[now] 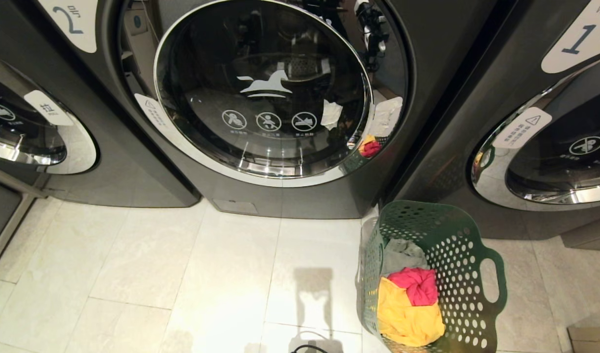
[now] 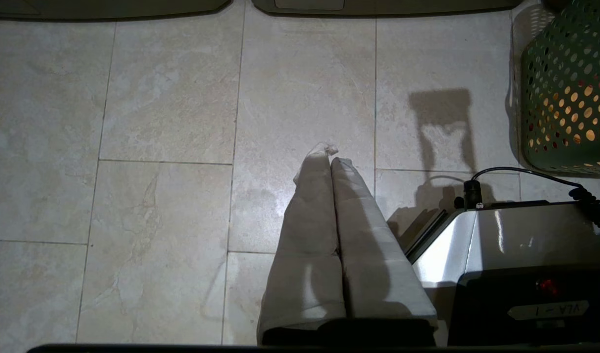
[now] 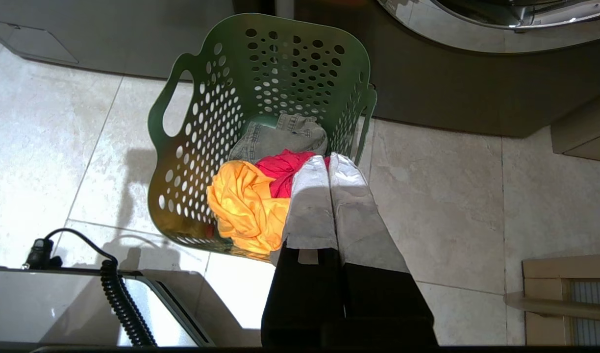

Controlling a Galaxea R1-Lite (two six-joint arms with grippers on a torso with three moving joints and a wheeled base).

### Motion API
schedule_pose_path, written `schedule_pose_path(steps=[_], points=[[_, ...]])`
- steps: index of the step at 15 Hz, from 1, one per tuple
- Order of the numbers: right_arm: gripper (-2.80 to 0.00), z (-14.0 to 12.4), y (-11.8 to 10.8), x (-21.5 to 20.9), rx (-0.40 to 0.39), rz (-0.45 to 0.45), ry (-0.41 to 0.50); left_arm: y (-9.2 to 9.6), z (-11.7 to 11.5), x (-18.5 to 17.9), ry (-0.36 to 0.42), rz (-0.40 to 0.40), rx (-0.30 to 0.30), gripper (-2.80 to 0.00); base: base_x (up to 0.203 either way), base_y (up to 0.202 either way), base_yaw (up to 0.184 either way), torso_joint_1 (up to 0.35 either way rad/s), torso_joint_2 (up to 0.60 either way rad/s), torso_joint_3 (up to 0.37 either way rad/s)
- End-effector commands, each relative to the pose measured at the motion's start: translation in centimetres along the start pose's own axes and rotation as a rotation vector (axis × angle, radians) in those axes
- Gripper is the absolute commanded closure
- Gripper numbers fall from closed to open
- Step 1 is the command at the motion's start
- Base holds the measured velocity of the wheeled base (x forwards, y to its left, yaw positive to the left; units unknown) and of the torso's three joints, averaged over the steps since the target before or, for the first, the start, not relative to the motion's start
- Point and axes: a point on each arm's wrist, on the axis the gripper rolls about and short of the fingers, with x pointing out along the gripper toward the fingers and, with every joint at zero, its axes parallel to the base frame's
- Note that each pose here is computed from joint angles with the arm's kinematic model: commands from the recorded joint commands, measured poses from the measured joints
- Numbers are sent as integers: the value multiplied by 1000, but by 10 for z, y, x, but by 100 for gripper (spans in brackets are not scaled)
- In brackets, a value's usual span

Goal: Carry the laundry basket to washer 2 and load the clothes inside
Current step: Open the lid of the washing machine

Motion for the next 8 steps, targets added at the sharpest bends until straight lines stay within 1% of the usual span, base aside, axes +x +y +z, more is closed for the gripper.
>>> schedule_pose_path(steps=[1,6,8], points=[[0,0,0,0,-2,4,4,0,0,0,7,-7,1,0,0,0,0,0,0,0],[0,0,0,0,19,2,4,0,0,0,8,8,-4,0,0,0,0,1,0,6],[0,-1,0,0,17,-1,6,0,0,0,7,5,4,0,0,0,0,5,-2,122]])
